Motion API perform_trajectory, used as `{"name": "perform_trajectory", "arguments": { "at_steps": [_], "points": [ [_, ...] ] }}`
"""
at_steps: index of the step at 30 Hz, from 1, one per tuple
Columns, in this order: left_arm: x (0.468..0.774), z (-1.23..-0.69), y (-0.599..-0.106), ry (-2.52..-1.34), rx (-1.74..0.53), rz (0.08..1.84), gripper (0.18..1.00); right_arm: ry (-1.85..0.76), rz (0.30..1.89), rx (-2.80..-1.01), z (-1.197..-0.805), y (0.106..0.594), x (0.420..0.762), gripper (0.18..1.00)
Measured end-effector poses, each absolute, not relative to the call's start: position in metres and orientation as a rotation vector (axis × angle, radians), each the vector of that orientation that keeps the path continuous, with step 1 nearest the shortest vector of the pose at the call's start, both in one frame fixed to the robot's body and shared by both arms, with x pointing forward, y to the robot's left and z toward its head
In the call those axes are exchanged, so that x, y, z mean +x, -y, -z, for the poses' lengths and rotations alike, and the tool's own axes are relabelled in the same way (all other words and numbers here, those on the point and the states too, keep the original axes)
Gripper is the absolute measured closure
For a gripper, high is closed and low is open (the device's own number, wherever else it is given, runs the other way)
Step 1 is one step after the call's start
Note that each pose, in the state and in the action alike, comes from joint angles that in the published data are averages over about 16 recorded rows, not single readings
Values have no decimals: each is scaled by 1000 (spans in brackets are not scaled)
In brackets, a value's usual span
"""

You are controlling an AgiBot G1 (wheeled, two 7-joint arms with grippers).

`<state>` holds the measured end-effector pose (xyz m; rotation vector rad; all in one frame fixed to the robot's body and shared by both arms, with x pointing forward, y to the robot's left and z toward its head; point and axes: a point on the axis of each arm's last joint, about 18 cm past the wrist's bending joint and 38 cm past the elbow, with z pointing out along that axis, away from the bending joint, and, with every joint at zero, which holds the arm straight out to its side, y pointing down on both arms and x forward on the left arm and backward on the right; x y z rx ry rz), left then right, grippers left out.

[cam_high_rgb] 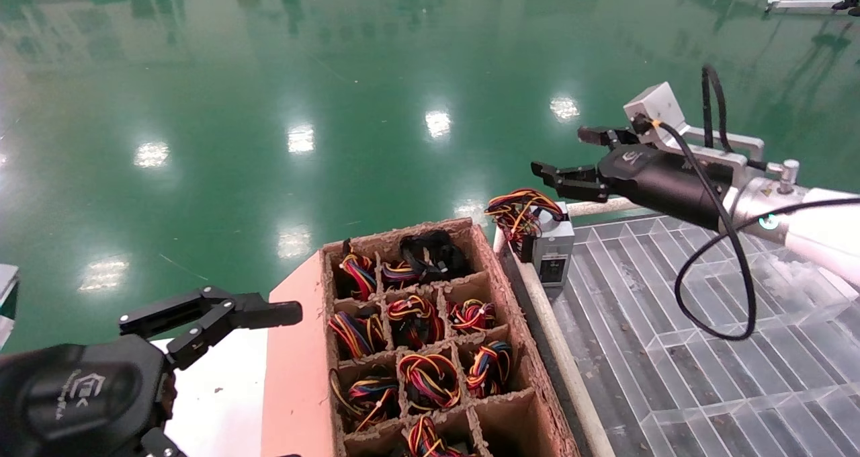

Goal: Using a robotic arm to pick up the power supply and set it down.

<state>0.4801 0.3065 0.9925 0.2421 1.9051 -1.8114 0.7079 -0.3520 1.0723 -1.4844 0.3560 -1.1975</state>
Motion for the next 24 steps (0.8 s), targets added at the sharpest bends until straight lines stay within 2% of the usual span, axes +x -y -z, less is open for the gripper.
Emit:
{"name": "perform_trajectory", "arguments": {
  "at_steps": [8, 24],
  "points": [
    [480, -992, -306, -1905, 242, 1811, 184, -274, 1132, -1440, -1067, 355, 683, 216],
    [480, -992, -306, -1905, 242, 1811, 184, -84, 965, -1431, -1048, 345, 615, 178]
  ]
}}
